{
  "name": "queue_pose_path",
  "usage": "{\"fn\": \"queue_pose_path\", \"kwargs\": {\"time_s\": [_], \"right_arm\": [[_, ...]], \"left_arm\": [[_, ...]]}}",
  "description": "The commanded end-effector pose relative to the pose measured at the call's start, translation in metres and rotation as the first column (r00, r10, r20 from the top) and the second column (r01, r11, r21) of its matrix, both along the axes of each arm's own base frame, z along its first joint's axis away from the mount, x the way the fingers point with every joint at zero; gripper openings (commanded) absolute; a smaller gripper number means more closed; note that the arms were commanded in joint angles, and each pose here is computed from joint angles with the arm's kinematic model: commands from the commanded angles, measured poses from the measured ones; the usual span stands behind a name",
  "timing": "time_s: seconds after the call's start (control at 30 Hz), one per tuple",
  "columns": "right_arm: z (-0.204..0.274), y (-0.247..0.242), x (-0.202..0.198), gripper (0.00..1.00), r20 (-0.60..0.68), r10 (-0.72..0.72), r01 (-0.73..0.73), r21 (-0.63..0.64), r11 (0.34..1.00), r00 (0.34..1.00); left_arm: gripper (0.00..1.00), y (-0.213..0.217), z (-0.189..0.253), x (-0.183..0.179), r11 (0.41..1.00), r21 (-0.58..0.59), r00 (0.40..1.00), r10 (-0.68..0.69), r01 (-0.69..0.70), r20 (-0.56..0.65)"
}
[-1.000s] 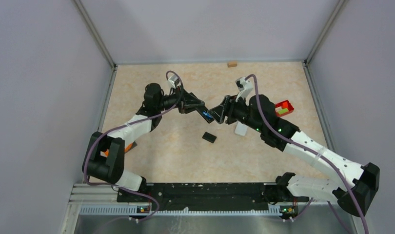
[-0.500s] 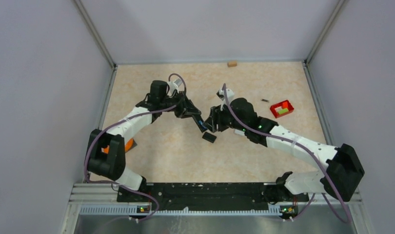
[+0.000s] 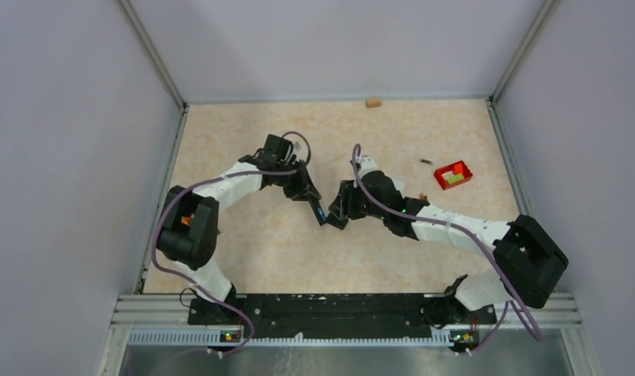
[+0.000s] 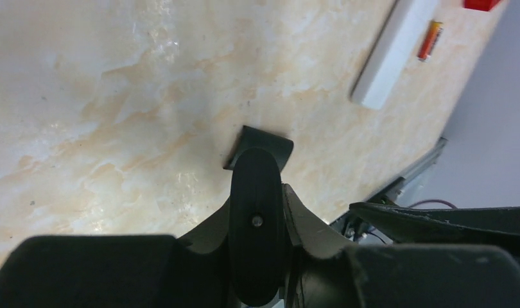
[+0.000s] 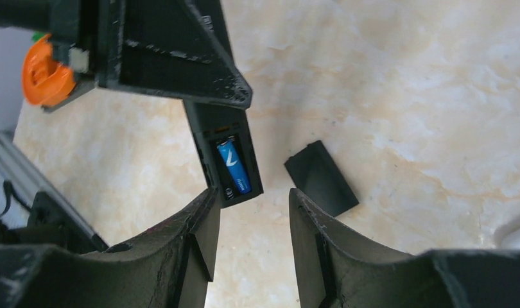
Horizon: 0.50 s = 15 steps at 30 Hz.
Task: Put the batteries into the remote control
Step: Remove the battery from the remote control.
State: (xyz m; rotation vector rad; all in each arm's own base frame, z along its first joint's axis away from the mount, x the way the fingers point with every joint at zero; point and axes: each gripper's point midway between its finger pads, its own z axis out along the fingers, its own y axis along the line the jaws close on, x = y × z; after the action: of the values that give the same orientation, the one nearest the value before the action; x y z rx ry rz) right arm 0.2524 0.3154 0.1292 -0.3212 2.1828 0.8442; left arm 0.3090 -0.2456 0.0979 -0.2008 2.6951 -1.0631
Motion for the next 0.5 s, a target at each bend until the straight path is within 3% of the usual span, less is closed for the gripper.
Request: {"fn": "queue_pose_path", "kwargs": {"time_s": [0.0,0.17,0.47], "right_arm": [[-0.024,-0.019,0.016,0.45,-0.094,-0.259,0.258,-0.026,0.966,0.961],[-0.053,-0.050,0.011,0.44,-0.188,-0.418,0.417,-0.047,0.908,0.889],[-0.059,-0.050,-0.005,0.46,-0.204,-0.349,0.367,0.057,0.929,0.915]], "left_arm": [[0.00,-0.006,-0.009,0.011,0.989,0.144,0.999,0.029,-0.031,0.013],[0.00,-0.034,-0.015,0.013,0.959,0.283,1.000,0.014,-0.019,0.022],[0.00,-0.053,-0.021,0.005,0.893,0.450,0.999,0.007,-0.023,0.038]]}}
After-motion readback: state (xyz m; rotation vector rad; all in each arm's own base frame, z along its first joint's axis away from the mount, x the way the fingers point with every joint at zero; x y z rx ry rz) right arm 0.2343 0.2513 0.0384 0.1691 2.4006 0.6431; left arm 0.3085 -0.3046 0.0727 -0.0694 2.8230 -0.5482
